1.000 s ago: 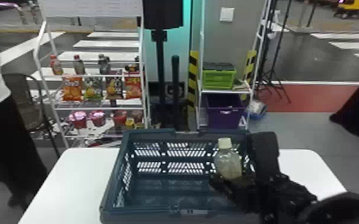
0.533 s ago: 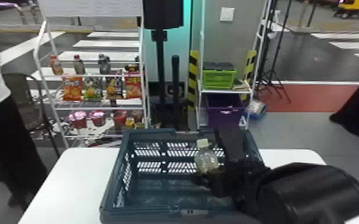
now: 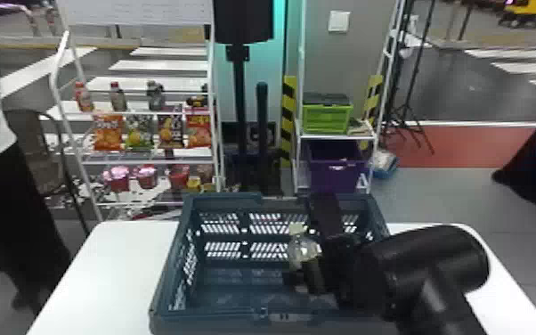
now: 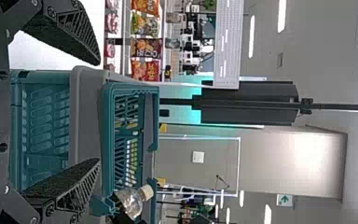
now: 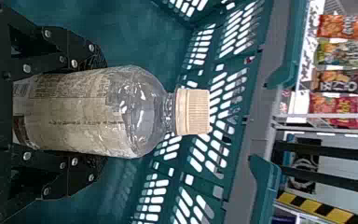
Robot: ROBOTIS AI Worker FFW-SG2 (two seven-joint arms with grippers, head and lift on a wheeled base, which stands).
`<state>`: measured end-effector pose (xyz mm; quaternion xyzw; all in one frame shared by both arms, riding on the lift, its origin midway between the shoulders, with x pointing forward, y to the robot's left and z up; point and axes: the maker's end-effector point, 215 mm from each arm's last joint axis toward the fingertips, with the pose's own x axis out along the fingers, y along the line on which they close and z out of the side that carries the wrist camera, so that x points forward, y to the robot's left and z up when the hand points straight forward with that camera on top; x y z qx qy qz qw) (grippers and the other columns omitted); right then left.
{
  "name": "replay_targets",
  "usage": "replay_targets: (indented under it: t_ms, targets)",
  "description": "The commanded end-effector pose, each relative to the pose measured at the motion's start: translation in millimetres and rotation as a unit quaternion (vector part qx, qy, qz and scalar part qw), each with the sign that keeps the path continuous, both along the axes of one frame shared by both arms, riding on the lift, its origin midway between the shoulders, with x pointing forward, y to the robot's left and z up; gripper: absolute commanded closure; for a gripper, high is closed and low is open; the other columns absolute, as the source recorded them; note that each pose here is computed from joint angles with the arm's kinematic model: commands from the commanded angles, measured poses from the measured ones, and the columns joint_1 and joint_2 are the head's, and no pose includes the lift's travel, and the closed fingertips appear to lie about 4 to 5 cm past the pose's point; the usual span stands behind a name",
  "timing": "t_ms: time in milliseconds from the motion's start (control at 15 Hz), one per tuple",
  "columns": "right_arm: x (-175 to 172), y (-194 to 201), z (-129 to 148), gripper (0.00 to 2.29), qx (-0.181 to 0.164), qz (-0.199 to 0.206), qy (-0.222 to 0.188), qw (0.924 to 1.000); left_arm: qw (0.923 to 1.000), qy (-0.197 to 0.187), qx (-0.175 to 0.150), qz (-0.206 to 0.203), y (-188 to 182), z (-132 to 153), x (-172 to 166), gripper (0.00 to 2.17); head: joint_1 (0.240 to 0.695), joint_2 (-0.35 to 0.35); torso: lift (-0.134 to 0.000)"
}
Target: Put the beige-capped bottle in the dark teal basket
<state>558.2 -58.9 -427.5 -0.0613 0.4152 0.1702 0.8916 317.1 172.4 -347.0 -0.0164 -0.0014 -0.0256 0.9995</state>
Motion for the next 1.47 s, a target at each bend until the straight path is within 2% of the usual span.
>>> replay_targets:
  t_ms: [0,200,267,333,467,533,867,1067,1400]
  targets:
    - [-3,-1,-9,1.72,-0.006,0.001,0.013,0.9999,1.0000,-0.008,-0.005,0.002,2,3,-1,0.15,0.499,0.000,0.000]
    - [-5,-1,-13,1.72,-0.015,0.005,0.024,0.9996,0.9999,-0.009,-0.006,0.003,2,3,-1,0.15,0.499,0.000,0.000]
    - [-7,0,-15,1.61,-0.013,0.006,0.028,0.9995,0.9999,-0.009,-0.006,0.003,2,3,-1,0.15,0.499,0.000,0.000]
    - [-9,3,-17,1.30,-0.008,0.008,0.032,0.9994,0.9999,-0.009,-0.006,0.003,2,3,-1,0.15,0.499,0.000,0.000]
    - [-11,1,-18,0.10,-0.011,0.008,0.035,0.9993,0.9999,-0.009,-0.006,0.003,2,2,-1,0.15,0.499,0.000,0.000]
    - [-12,1,-19,0.01,-0.013,0.007,0.038,0.9992,0.9999,-0.008,-0.006,0.003,2,1,-1,0.15,0.499,0.000,0.000]
    - [-17,0,-14,0.02,-0.013,0.004,0.036,0.9993,0.9999,-0.008,-0.005,0.008,5,2,-2,0.15,0.499,0.000,0.000]
    - [-23,2,10,0.03,-0.008,0.008,0.021,0.9997,0.9999,-0.010,-0.007,0.009,5,4,-3,0.15,0.499,0.000,0.000]
    - [-31,7,64,0.03,0.020,0.011,-0.054,0.9983,0.9999,-0.013,-0.007,0.009,5,5,-4,0.15,0.499,0.000,0.000]
